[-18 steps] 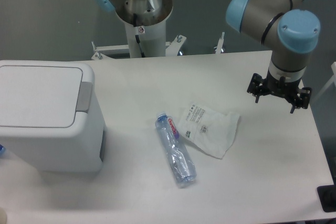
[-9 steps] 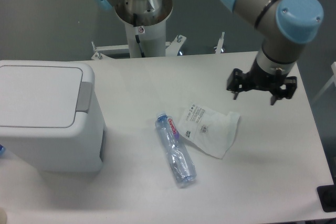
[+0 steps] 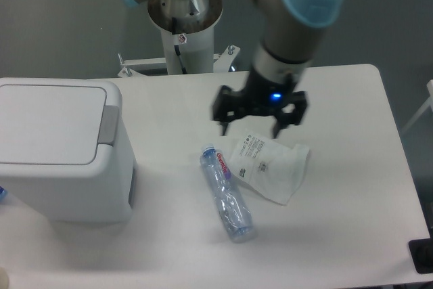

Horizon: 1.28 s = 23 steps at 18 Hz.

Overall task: Open the trash can
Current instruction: 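Move the gripper across the table to above the trash can lid edge, then lower the gripper finger onto the lid's raised edge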

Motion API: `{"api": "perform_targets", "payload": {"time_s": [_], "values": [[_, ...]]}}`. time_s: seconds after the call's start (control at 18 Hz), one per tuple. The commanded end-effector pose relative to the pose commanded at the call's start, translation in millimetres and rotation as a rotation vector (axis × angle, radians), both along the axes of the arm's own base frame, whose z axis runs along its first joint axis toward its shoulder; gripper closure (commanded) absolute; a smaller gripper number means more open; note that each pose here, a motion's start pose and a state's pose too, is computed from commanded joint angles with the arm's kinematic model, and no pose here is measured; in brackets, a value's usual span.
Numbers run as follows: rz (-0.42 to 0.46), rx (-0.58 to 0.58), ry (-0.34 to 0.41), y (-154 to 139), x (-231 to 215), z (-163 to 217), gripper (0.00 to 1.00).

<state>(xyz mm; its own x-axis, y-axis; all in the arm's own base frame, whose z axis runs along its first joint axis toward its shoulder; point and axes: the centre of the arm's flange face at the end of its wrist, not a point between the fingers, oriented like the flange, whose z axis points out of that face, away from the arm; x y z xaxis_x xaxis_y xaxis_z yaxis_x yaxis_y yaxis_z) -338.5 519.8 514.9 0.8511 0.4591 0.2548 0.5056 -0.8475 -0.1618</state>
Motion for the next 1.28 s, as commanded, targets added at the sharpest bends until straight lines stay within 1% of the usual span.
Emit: {"api": "perform_targets", "payload": {"time_s": [0.22, 0.33, 0.44, 0.56, 0.72, 0.94, 1.06, 1.17, 1.28], "values": [[0.008, 0.041, -0.023, 3, 24, 15, 0.0], [-0.002, 0.032, -0.033, 11, 40, 9, 0.0], [0.007, 0.034, -0.032, 17, 48, 4, 0.0], [-0.005, 0.03, -0.03, 25, 61, -9, 0.0], [-0.023, 0.029, -0.027, 23, 77, -21, 0.0], [-0.033, 0.029, -0.027, 19, 90, -21, 0.0], [-0.021, 0.032, -0.026, 17, 91, -17, 0.0], [-0.014, 0.03, -0.029, 17, 91, -18, 0.0], [-0.026, 0.026, -0.032, 20, 98, -22, 0.0]]}}
